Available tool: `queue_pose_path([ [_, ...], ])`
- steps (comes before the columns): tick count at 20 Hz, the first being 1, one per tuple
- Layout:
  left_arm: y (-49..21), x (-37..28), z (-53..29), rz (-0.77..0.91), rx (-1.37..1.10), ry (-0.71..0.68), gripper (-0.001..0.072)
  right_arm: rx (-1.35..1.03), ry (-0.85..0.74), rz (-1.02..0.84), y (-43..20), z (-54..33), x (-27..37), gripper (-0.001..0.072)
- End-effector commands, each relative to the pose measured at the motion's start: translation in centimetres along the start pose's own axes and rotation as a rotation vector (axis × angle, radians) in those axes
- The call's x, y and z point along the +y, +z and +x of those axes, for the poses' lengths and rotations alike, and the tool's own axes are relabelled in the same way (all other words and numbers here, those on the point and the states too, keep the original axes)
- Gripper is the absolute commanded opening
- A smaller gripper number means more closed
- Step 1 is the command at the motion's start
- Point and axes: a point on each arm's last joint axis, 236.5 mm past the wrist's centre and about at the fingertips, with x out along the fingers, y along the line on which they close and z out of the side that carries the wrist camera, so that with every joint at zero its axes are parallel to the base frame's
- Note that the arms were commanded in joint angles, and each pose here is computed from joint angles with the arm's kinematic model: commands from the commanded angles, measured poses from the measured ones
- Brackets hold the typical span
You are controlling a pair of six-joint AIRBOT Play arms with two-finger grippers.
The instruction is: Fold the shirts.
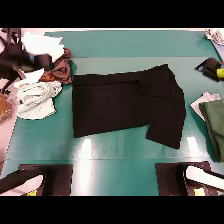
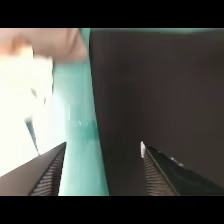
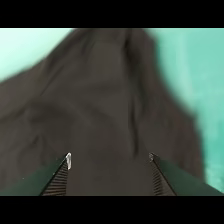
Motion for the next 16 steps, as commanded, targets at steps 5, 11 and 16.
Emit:
queue_pose_path([
  [5,-11.5,-0.9,-0.9,-0.093,0.105,-0.119,0.0553,0.056,0.042,-0.056,-10.8,-2.4,2.3,0.0572],
  [11,-20.5,-0.3,0.6,-0.133,0.214,-0.148,0.0553,0.120,0.037,-0.042,-17.9,-2.5,1.3,0.0571],
  [16,-23.5,-1.3,0.6,-0.180,0.195,-0.226,0.0554,0.156,0.020,0.041,-20.8,-2.5,-0.1,0.0571],
])
